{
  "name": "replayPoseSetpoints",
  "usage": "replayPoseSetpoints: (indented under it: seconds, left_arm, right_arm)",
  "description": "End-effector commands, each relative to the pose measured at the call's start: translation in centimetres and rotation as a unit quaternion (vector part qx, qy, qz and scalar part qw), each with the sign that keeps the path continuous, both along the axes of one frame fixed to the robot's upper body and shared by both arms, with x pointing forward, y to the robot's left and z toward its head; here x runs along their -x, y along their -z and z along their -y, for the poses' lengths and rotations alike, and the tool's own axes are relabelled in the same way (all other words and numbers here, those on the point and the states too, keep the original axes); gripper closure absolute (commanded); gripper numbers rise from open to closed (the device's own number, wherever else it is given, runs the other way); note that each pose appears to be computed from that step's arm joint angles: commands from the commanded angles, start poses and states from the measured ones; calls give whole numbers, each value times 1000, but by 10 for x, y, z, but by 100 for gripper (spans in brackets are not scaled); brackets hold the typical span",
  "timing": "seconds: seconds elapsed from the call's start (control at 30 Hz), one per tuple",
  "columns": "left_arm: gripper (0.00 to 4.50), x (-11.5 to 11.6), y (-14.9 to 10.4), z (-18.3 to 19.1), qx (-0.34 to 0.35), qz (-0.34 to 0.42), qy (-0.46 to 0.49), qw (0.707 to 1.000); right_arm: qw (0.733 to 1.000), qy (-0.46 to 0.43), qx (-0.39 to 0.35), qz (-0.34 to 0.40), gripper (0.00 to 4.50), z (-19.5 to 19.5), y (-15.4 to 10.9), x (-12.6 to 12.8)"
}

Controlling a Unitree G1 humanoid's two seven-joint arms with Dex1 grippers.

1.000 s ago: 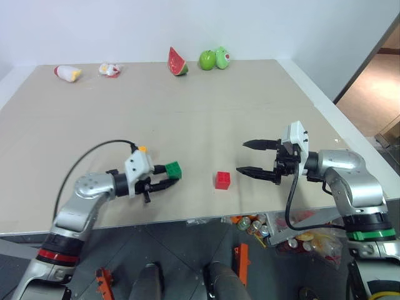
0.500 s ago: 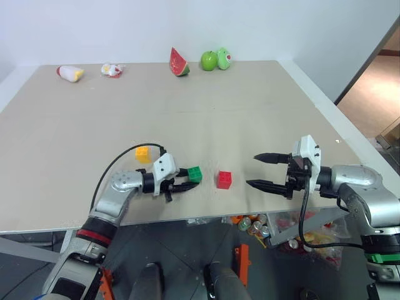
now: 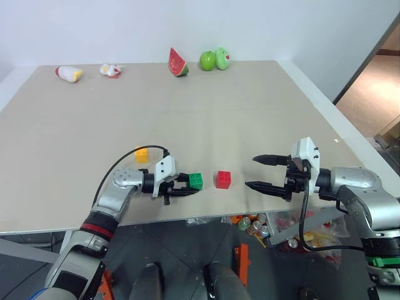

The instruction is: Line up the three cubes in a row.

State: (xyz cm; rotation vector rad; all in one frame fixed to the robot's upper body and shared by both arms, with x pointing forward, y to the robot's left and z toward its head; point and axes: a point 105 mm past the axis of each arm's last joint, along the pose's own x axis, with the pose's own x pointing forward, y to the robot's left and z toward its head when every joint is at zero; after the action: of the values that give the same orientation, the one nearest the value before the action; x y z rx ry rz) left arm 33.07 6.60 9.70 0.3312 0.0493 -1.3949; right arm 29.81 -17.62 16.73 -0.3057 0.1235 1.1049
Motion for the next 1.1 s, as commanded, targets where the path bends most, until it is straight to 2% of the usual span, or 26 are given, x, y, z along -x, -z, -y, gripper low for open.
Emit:
replayPoseSetpoints:
  seconds: [0.03, 0.43, 1.07, 1.1]
  left_arm:
    - [319, -5, -6, -6, -3, 14, -1, 1000]
    - [319, -14, -9, -21, -17, 21, -14, 1000]
    - [319, -7, -8, -17, -13, 0, 4, 1000]
    - [215, -9, -7, -17, -16, 7, -6, 1000]
  right_arm:
    - [1000, -3, 0, 27, 19, 0, -14, 2]
    - [1000, -2, 2, 29, 19, 1, -14, 1]
    - [999, -2, 1, 33, 19, -1, -12, -4]
    - [999, -2, 1, 33, 19, -1, -12, -4]
